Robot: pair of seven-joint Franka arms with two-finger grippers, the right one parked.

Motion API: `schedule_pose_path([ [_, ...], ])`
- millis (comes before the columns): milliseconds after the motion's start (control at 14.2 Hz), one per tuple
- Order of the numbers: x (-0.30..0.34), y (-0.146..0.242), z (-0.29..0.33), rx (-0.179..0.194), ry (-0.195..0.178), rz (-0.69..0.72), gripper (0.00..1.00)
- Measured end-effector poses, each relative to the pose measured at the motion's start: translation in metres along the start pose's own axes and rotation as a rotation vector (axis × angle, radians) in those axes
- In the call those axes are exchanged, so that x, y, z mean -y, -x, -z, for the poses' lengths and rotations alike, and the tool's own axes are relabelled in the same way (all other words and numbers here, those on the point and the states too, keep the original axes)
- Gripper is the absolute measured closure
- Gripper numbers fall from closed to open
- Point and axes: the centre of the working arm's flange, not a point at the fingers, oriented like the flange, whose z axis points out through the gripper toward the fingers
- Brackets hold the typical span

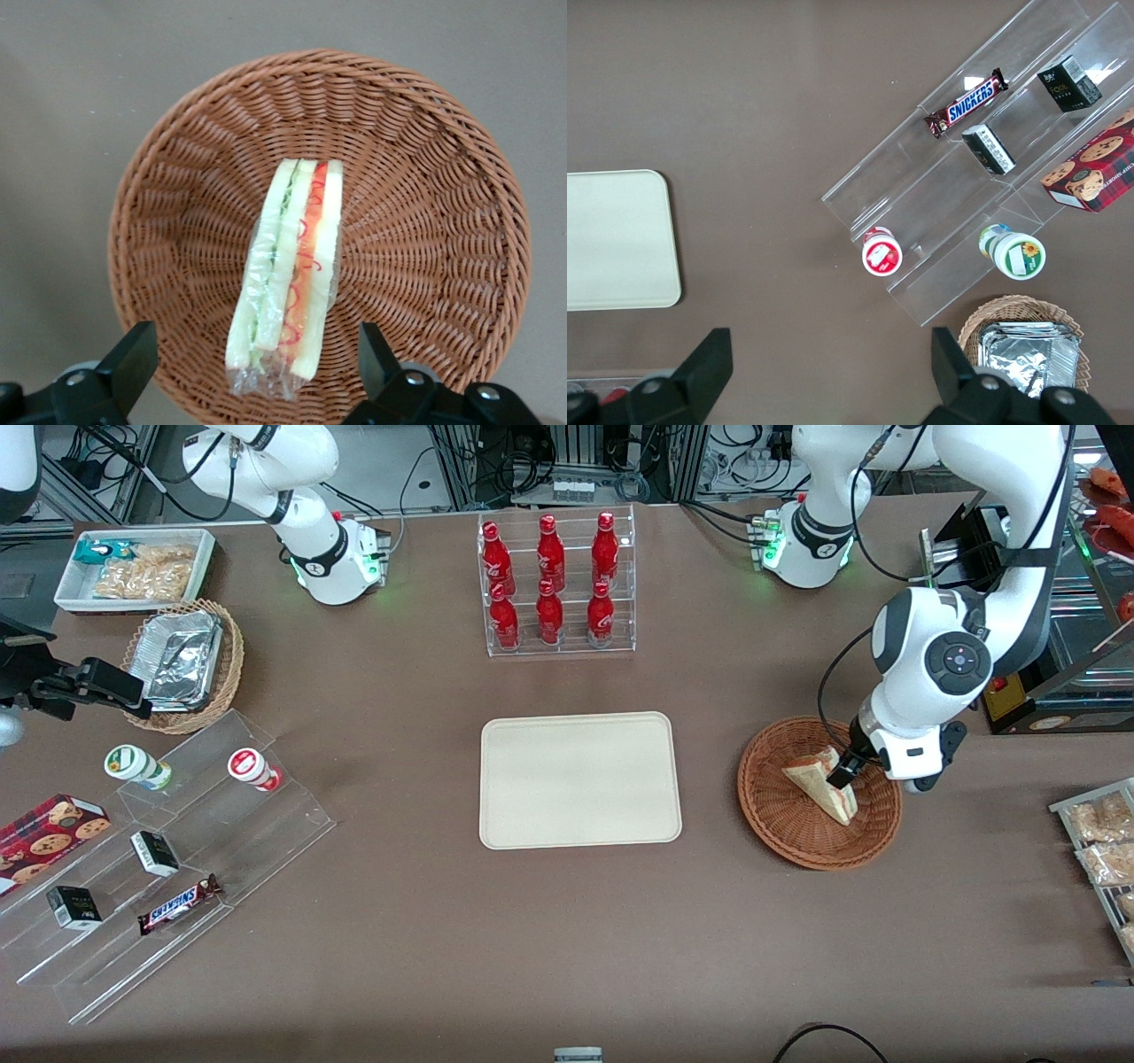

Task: Place sandwich from basket to tray
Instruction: 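Close the left gripper on the wrapped sandwich's crust edge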

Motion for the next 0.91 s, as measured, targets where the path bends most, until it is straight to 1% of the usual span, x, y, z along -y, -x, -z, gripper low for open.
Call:
schedule_pose_path([
  [70,0.002,0.002,-0.005,-0.004,0.009,-0.001,0.00],
  [281,0.006,0.005,-0.015,-0.004,0.013,-0.002,0.00],
  [562,0.006,0.006,-0.028,-0.008,0.028,-0.001,0.00],
  [773,0.006,0.007,-0.040,0.005,0.024,0.012,0.00],
  [914,0.006,0.007,-0.048,0.016,0.028,0.025,0.00],
])
